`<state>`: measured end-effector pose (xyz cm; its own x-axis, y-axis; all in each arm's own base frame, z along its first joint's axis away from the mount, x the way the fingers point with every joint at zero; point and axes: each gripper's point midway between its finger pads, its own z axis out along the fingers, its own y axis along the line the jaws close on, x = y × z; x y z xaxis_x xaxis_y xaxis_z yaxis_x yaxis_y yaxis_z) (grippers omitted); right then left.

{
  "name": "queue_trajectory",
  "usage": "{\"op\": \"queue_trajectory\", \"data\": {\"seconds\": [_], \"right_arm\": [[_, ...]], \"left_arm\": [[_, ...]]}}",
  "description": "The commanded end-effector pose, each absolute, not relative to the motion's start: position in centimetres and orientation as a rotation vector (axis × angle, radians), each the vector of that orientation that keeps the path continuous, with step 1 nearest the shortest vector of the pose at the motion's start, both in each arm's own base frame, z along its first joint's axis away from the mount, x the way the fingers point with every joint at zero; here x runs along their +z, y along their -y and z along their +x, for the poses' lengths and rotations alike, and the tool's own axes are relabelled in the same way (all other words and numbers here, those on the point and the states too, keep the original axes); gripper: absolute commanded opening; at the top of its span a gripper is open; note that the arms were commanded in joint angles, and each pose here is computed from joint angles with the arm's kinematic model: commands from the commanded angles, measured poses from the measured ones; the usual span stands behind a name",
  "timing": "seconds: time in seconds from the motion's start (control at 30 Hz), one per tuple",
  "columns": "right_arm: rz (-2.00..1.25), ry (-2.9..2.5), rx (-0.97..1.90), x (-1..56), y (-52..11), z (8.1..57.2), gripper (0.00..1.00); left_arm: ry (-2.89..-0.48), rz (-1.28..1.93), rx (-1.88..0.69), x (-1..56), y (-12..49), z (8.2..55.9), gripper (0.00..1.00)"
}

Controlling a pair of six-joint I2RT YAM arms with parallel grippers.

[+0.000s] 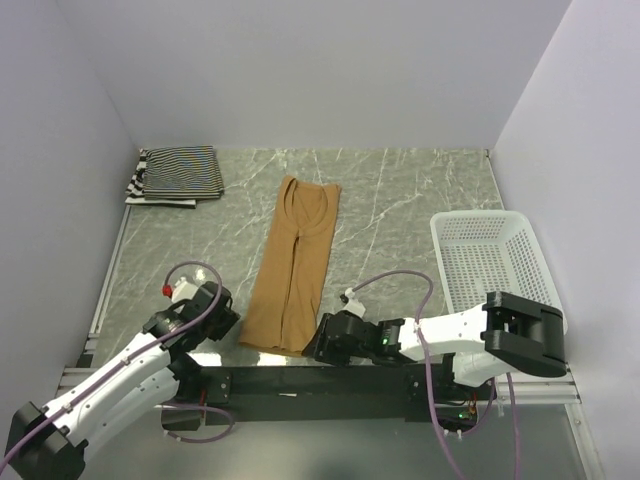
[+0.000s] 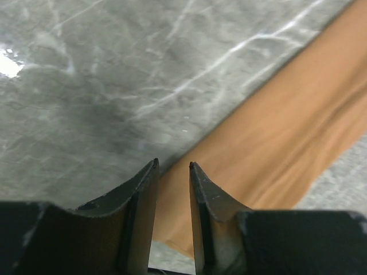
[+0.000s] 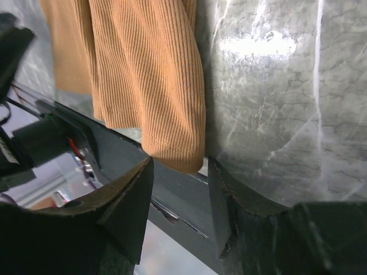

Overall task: Fold and stack the tank tops
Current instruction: Fold the tank top

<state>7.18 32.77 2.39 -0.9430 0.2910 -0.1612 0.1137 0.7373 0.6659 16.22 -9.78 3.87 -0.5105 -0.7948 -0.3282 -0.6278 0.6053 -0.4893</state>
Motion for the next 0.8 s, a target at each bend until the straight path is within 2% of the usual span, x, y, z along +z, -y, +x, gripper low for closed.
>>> {"op": "queue_trajectory", "data": {"seconds": [0.0, 0.07, 0.17, 0.2, 0.27, 0.3, 0.37, 0.67, 0.77], "right_arm": [[0.414, -2.691, 0.904, 0.1, -31.2, 7.3, 0.5], [0.416, -2.696, 0.884, -0.3, -30.7, 7.2, 0.47], [0.398, -2.701, 0.844, -0.7, -30.1, 7.2, 0.34], [0.374, -2.7, 0.823, -0.9, -29.9, 7.3, 0.23], [0.348, -2.72, 0.762, -1.2, -29.2, 7.2, 0.14], [0.327, -2.708, 0.737, -1.3, -28.9, 7.5, 0.05], [0.319, -2.713, 0.662, -1.6, -27.2, 7.8, 0.0], [0.298, -2.652, 0.531, -0.5, -20.5, 10.0, 0.0], [0.271, -2.639, 0.566, 0.4, -19.9, 10.0, 0.0]], "left_arm": [[-2.325, -1.121, -0.427, 3.1, 10.2, 16.2, 0.34], [-2.342, -1.106, -0.432, 2.7, 10.4, 16.1, 0.34], [-2.367, -1.08, -0.432, 2.0, 10.6, 15.9, 0.33], [-2.373, -1.063, -0.43, 1.9, 10.6, 15.9, 0.33], [-2.381, -1.028, -0.442, 2.0, 10.8, 15.9, 0.34], [-2.39, -1.007, -0.463, 2.1, 11.2, 15.8, 0.34], [-2.401, -0.948, -0.486, 2.4, 11.7, 15.9, 0.35], [-2.39, -0.728, -0.767, 4.7, 16.3, 16.0, 0.44], [-2.426, -0.632, -0.825, 4.9, 18.5, 14.5, 0.47]]}}
